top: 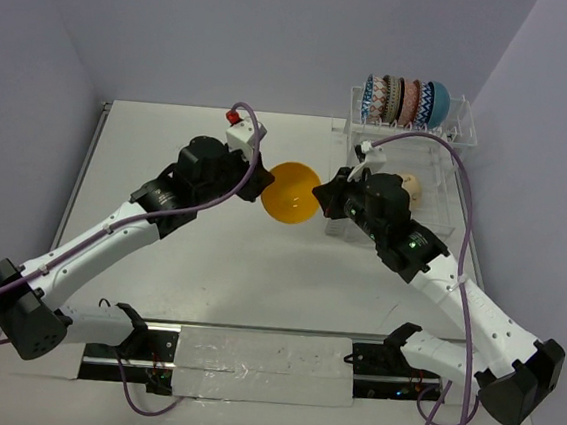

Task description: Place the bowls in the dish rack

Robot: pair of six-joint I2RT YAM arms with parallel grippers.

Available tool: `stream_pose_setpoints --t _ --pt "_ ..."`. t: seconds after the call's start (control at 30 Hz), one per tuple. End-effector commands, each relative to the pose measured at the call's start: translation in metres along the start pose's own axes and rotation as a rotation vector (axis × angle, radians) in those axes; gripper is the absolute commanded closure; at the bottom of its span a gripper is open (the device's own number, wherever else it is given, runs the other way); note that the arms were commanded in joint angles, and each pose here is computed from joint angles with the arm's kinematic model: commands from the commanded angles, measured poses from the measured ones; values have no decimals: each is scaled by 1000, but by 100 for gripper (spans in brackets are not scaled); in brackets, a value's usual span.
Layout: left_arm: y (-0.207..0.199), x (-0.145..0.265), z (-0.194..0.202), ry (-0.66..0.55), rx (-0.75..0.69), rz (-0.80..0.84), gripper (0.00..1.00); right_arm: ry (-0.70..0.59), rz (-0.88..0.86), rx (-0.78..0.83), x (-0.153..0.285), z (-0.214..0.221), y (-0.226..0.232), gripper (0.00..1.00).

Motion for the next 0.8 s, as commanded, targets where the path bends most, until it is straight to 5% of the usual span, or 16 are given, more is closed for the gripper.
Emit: stream_pose_setpoints --t 0.0,0.2,0.3,0.47,0.77 --pt "-15 13 -24 -71 -14 51 78 -104 38 -6 8 -29 0 100" --pt "-21 17 -30 -66 34 59 16 -66 202 83 13 -26 -21 100" --pt "-19 22 -38 -104 83 4 1 -40 328 127 19 -25 -36 100" --pt "11 33 -55 -158 184 -137 1 23 549 163 29 -21 -73 100" --pt "102 64 -45 -184 330 -393 1 129 778 -48 26 2 -147 100"
Point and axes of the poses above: each gripper's point midway between its finger pads, its own x axis back along the fingers, its own y axis along the line the jaws close on, z = x × y, the point moved 7 cm from there along x, back along the fingers, and after that the axes turned 14 degrees about x, right-handed, at the moved point
